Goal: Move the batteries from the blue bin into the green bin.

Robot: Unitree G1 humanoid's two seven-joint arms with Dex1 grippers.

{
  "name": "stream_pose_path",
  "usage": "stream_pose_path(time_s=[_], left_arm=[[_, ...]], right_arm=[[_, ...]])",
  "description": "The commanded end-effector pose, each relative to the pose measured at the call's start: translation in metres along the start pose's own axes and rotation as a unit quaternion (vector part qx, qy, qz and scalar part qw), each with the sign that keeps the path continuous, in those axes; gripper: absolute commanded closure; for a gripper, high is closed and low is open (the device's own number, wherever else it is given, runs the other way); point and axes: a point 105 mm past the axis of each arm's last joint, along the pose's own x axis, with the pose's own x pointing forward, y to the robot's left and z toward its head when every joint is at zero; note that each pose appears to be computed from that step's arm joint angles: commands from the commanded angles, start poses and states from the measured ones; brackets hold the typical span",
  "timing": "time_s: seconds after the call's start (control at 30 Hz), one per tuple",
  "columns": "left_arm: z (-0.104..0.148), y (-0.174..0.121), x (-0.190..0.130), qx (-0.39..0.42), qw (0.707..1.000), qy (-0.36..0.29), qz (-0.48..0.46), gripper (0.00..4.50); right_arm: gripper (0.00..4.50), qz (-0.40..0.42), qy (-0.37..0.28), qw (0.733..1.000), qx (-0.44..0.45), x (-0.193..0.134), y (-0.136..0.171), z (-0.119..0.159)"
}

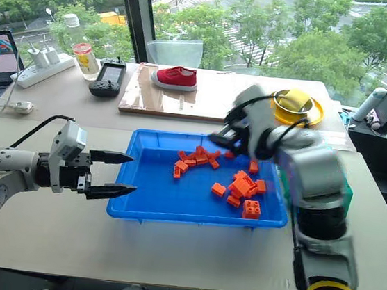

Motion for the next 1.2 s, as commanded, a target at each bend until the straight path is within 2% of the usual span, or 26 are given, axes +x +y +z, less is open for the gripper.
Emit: stream_pose_path(time_s=[0.03,0.17,0.33,0.6,0.67,0.7,0.77,0.87,1.03,1.1,1.13,1.2], left_arm=[[0.012,-0.005,0.002,0.031,0.999,-0.007,-0.008,0.00],[0.021,-0.004,0.007,0.050,0.999,-0.015,-0.010,0.00],[0.030,-0.006,0.011,0.071,0.997,-0.017,-0.022,0.00],[0.033,-0.006,0.013,0.075,0.997,-0.019,-0.026,0.00],[0.035,-0.005,0.013,0.076,0.997,-0.021,-0.026,0.00],[0.035,-0.005,0.013,0.076,0.997,-0.021,-0.026,0.00],[0.035,-0.005,0.013,0.077,0.996,-0.022,-0.026,0.00],[0.035,-0.005,0.013,0.076,0.997,-0.021,-0.025,0.00],[0.034,-0.003,0.012,0.069,0.997,-0.023,-0.019,0.00],[0.033,-0.001,0.011,0.064,0.998,-0.024,-0.014,0.00],[0.032,0.000,0.010,0.060,0.998,-0.025,-0.010,0.00],[0.029,0.004,0.009,0.051,0.998,-0.028,0.000,0.00]], right_arm=[[1.98,-0.111,0.078,0.991,-0.016,-0.033,-0.047,-0.030],[1.98,-0.157,0.148,0.976,-0.010,-0.053,-0.067,-0.066],[1.98,-0.180,0.184,0.966,0.019,-0.059,-0.072,-0.097],[1.98,-0.200,0.211,0.955,0.049,-0.067,-0.074,-0.129],[0.98,-0.206,0.205,0.955,0.057,-0.068,-0.075,-0.129],[0.76,-0.205,0.201,0.956,0.060,-0.068,-0.075,-0.129],[0.08,-0.202,0.191,0.959,0.061,-0.067,-0.074,-0.124],[0.02,-0.210,0.173,0.960,0.059,-0.067,-0.077,-0.113],[0.02,-0.220,0.061,0.973,0.044,-0.068,-0.086,-0.054],[0.02,-0.150,-0.006,0.988,0.031,-0.061,-0.064,-0.027],[0.02,-0.092,-0.033,0.995,0.016,-0.057,-0.043,-0.017],[0.02,0.016,-0.057,0.998,-0.036,-0.055,0.002,-0.014]])
